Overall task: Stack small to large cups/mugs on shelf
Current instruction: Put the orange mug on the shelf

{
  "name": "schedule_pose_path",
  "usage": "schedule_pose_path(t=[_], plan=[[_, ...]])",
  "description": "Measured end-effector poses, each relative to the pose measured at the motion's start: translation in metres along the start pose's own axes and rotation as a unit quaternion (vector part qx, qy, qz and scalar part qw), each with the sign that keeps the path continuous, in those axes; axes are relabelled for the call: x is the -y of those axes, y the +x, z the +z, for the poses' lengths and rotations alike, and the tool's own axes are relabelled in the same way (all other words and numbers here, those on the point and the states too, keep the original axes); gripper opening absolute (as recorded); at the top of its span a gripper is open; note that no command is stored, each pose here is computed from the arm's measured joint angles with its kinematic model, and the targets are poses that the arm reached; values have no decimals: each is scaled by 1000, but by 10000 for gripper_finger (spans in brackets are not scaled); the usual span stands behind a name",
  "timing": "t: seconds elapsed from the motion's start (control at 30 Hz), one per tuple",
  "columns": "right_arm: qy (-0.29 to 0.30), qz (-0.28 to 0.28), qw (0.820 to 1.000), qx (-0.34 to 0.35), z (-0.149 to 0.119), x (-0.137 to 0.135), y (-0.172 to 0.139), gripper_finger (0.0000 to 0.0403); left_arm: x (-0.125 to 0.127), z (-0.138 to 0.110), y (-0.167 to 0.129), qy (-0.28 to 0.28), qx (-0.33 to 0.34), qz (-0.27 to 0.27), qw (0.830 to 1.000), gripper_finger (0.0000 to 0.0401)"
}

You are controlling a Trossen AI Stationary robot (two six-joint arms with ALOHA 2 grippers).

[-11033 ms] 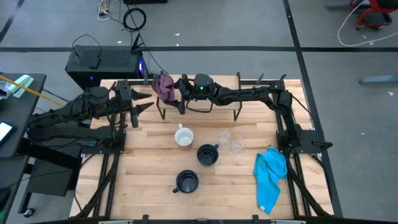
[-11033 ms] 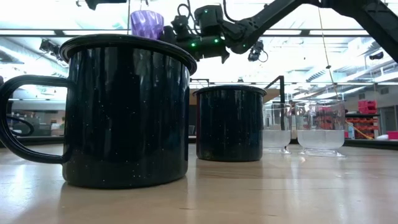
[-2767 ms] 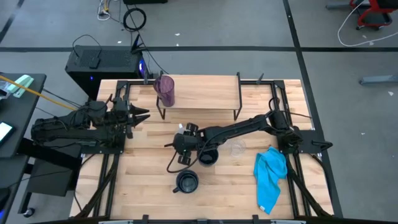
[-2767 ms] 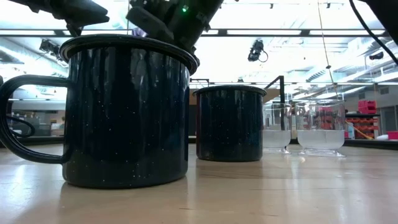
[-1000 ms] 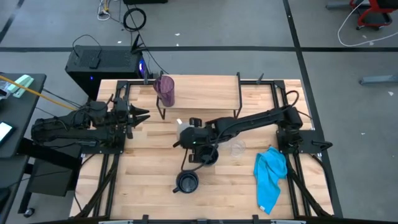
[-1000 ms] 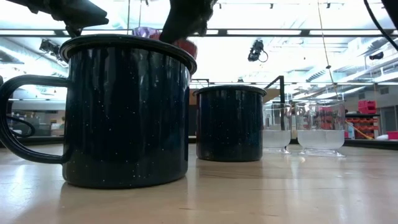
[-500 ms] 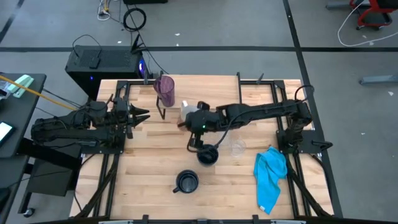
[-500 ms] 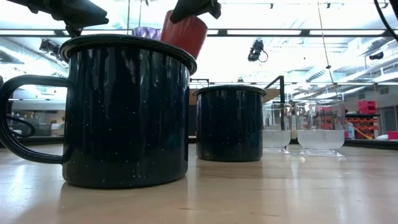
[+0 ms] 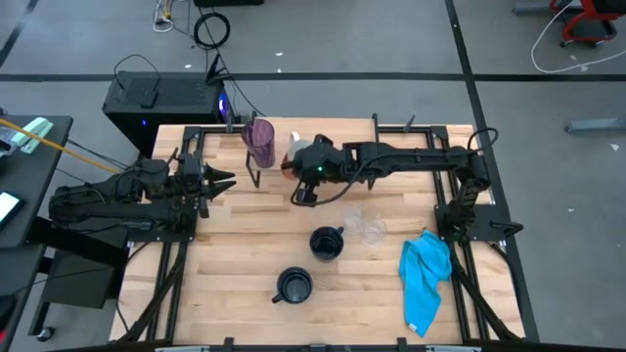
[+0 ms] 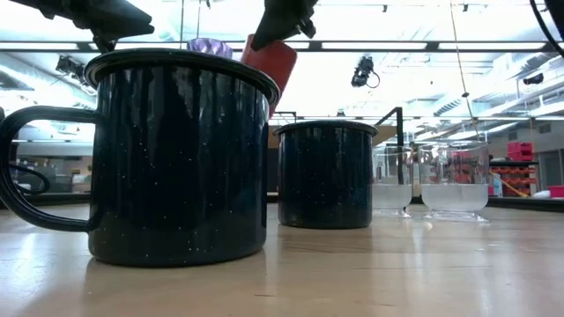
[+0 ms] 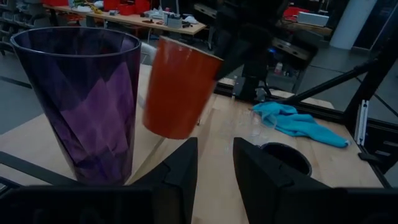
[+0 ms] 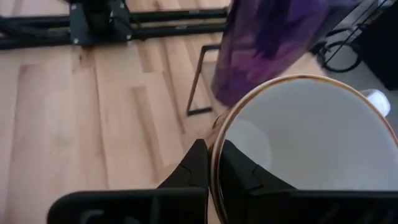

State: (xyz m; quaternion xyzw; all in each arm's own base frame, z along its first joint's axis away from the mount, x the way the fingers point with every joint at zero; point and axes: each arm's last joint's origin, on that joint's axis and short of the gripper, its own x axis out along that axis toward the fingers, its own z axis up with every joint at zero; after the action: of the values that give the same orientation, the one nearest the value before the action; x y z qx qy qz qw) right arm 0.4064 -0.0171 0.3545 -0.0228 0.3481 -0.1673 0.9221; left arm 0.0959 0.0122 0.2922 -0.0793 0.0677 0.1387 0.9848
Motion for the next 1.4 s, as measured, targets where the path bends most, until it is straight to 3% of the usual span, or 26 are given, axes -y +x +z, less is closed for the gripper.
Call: schedule_pose_path(t=[0.43, 1.07, 1.4], plan=[[9, -25, 1000, -14, -1, 29, 9, 18, 0, 0, 0, 1, 0, 0, 1000, 110], [-1, -22, 1000, -20, -2, 39, 20, 20, 0, 0, 0, 1, -1, 0, 1000, 110], [-1, -24, 1000, -16, -1, 41, 20, 48, 0, 0, 0, 1, -1, 0, 1000, 110]])
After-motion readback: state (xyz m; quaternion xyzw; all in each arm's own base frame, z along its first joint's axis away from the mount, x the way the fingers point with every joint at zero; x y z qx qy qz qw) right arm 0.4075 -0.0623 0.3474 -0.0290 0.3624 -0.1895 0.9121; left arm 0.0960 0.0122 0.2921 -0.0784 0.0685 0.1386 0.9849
